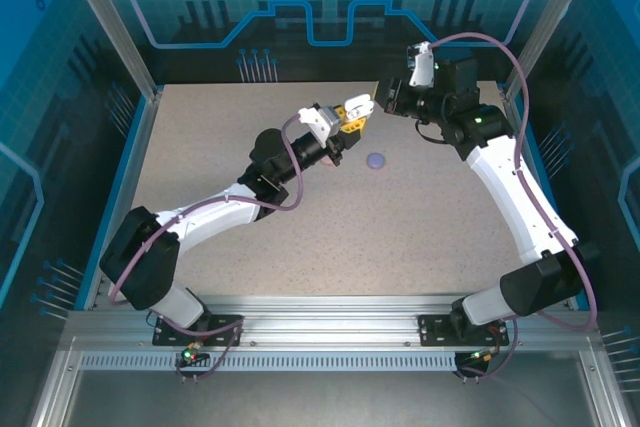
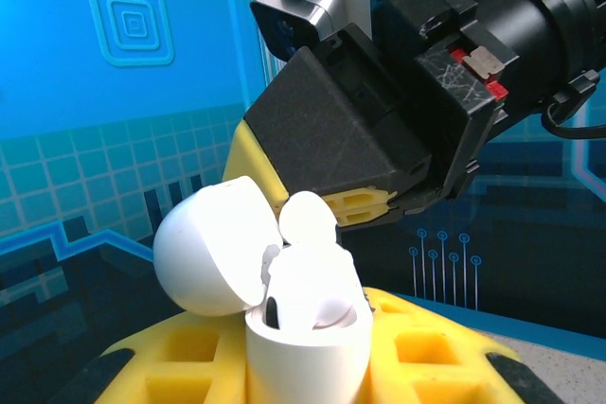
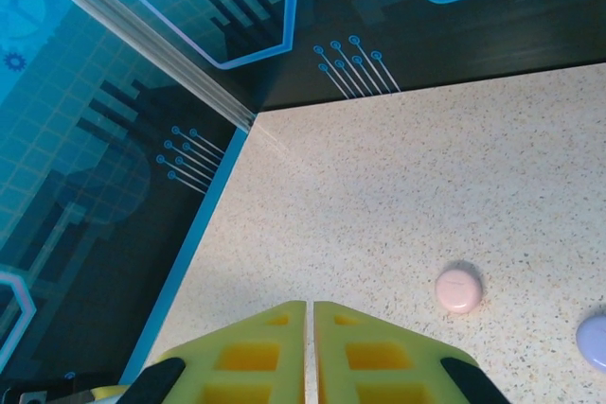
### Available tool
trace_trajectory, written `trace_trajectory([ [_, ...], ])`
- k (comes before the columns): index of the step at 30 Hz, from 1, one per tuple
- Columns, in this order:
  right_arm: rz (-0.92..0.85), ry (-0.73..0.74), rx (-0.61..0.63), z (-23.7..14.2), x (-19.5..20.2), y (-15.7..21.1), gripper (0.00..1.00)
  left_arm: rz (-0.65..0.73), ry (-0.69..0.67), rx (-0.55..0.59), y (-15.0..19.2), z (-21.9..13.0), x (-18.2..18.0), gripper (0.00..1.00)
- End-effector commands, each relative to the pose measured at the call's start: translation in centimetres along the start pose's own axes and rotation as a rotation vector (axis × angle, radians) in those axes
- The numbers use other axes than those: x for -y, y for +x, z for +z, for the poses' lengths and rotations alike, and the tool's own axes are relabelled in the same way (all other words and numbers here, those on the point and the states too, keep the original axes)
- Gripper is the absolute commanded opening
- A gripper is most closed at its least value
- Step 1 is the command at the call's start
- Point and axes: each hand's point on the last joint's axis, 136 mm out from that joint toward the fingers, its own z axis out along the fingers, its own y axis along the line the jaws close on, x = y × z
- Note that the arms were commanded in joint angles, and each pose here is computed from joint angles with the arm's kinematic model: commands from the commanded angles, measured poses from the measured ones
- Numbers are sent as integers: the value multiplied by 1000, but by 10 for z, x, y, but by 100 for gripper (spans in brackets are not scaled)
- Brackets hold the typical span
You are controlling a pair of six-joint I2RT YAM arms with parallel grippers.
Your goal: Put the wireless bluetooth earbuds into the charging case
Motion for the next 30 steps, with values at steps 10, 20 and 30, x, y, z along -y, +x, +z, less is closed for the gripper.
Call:
trace_trajectory([
  [10,-57,-32,-7,-34,-25,13,11,-5,-5,59,-19,3,0,0],
  [20,-50,49,15,-35,-10,10,10,-5,-5,63,-20,2,0,0],
  [30,-27,63,26,-18,-1,-2,9,-14,1,64,-20,2,1,0],
])
